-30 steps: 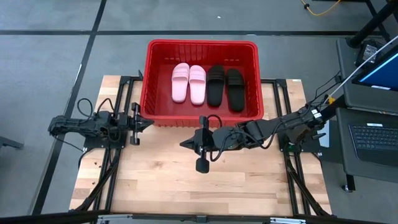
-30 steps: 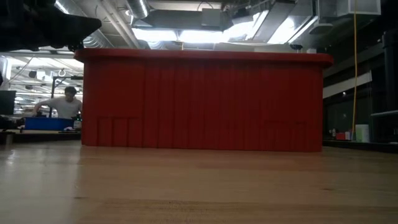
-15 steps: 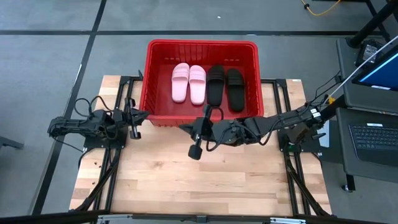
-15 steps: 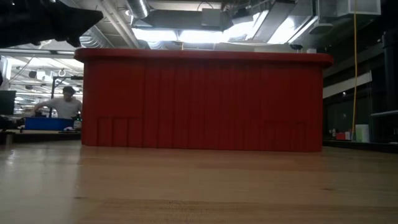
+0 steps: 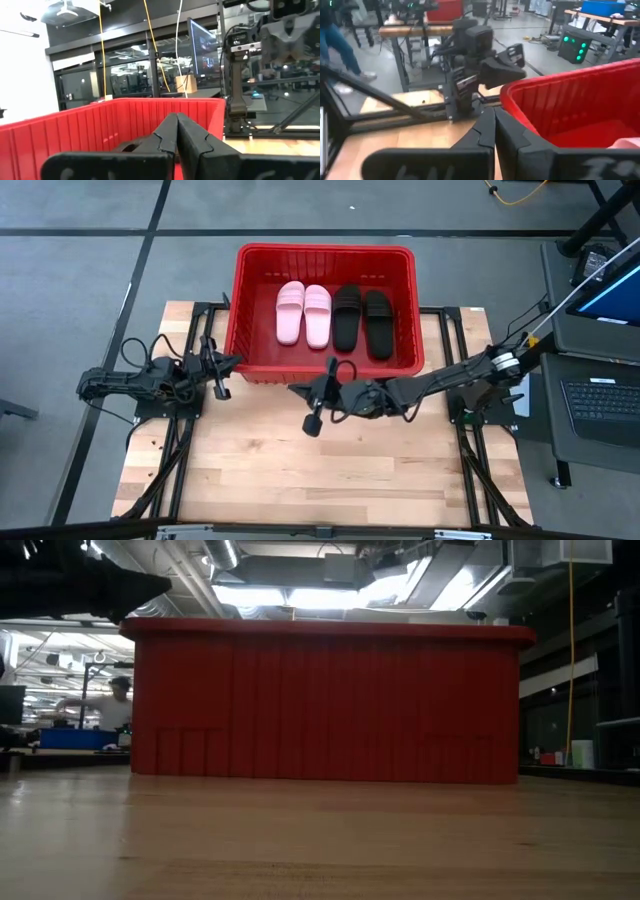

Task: Pick and place slides into bin
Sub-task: Return to Home Position

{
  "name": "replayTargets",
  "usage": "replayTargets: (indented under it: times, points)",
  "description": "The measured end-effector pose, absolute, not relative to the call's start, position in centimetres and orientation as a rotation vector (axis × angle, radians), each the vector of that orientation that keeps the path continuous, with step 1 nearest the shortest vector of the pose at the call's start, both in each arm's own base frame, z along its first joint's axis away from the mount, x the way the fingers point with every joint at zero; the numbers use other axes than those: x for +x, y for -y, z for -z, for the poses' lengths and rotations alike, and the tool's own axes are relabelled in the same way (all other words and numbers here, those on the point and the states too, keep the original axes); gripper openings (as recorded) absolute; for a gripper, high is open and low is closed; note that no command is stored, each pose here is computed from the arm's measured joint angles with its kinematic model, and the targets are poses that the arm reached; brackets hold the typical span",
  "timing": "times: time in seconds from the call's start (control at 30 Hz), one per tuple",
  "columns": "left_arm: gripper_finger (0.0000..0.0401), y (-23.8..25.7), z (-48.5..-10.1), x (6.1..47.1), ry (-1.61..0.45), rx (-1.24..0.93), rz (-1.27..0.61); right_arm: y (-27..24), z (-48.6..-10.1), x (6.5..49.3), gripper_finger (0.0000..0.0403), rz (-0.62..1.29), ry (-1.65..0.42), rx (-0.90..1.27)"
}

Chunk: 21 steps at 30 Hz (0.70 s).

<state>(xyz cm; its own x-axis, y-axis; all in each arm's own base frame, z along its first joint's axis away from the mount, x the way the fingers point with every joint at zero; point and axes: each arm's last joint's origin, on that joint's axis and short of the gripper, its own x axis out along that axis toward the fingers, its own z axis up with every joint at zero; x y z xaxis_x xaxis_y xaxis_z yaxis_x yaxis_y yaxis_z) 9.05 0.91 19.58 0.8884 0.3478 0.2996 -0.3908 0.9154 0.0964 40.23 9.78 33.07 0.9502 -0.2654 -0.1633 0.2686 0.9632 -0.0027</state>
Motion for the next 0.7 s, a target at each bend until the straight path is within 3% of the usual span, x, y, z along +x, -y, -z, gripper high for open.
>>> replayTargets:
  times: [0.33,0.7]
  points:
    - [0.0001,-1.0,-19.5,9.1,0.27,0.155,-0.401,-9.0,-35.2,33.9,0.0007,0.24,-0.09,0.025]
    - [0.0009,-1.0,-19.5,9.1,0.268,0.156,-0.4,-7.6,-31.1,25.8,0.0007,0.198,-0.009,0.06]
